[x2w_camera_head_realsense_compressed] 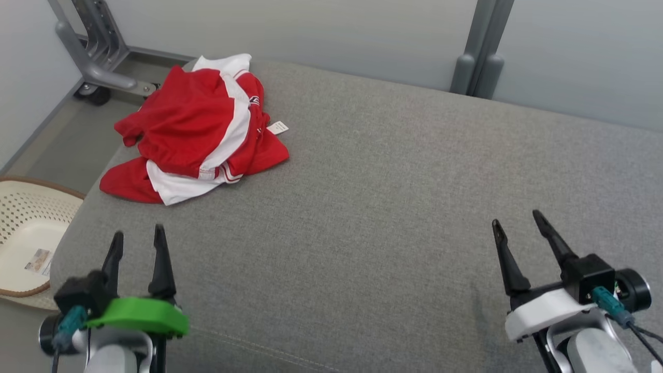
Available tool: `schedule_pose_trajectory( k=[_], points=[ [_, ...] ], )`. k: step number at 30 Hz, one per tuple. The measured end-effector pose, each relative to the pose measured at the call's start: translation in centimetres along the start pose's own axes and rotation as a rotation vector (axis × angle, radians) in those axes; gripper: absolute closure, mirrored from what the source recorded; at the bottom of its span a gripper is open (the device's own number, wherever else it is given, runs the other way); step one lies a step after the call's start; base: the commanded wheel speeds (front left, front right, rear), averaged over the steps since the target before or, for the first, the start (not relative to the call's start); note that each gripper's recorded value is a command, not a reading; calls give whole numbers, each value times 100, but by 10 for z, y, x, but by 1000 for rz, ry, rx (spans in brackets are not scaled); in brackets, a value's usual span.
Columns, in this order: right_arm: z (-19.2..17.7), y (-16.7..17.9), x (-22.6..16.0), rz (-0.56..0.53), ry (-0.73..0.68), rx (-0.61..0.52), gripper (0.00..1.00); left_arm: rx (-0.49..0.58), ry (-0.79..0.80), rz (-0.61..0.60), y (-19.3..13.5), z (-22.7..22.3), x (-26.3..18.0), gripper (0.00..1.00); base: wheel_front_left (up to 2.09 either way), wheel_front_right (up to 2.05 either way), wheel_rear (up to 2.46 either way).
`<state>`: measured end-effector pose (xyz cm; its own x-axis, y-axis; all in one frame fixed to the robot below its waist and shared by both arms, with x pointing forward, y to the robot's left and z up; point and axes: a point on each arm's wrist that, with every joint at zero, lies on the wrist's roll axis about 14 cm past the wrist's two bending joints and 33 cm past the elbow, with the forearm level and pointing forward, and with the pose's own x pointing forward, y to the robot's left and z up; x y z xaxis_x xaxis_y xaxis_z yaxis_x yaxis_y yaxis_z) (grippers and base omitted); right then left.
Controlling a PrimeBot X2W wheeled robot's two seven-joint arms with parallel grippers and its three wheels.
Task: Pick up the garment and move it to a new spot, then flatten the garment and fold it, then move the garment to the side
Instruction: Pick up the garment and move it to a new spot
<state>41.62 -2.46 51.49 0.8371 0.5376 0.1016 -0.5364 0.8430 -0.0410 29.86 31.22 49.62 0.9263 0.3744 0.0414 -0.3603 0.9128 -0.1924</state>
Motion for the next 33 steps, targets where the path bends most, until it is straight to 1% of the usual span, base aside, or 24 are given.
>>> schedule_pose_trajectory(
  k=[3, 5, 8, 13, 17, 23, 24, 27, 28, 29, 30, 31, 33],
  points=[
    [1, -9, 16, 16, -20, -17, 0, -9, 24, -16, -12, 3, 36, 0, 0, 0, 0],
    [-3, -11, 25, 32, -21, -21, 0, 14, 57, -9, -15, 3, 62, 0, 0, 0, 0],
    [-13, -17, 36, 44, -16, -19, 0, 21, 123, 2, -17, -4, 98, 0, 0, 0, 0],
    [-41, -28, 47, 54, 21, -5, 0, 74, 288, 34, -16, -36, 144, 0, 0, 0, 0],
    [-71, -35, 47, 56, 76, 13, 0, 111, 353, 58, -16, -51, 177, 0, 0, 0, 0],
    [-105, -41, 40, 54, 142, 39, 0, 146, 484, 111, -4, -89, 198, 0, 0, 0, 0],
    [-105, -41, 40, 54, 142, 39, 0, 146, 484, 111, -4, -89, 198, 0, 0, 0, 0],
    [-116, -44, 33, 47, 170, 47, 0, 150, 549, 122, -1, -110, 200, 0, 0, 0, 0],
    [-118, -46, 31, 41, 177, 49, 0, 156, 568, 120, -1, -117, 199, 23, 0, 0, 0],
    [-120, -49, 28, 32, 184, 51, 0, 173, 584, 116, -1, -123, 198, 70, 0, 0, 0],
    [-121, -52, 26, 23, 189, 50, 0, 200, 593, 106, -2, -127, 199, 100, 0, 0, 0],
    [-122, -55, 23, 14, 195, 49, 0, 211, 593, 98, -4, -129, 200, 100, 0, 0, 0],
    [-125, -58, 18, -2, 207, 50, 0, 197, 582, 91, -10, -132, 204, 100, 0, 0, 0]
  ],
)
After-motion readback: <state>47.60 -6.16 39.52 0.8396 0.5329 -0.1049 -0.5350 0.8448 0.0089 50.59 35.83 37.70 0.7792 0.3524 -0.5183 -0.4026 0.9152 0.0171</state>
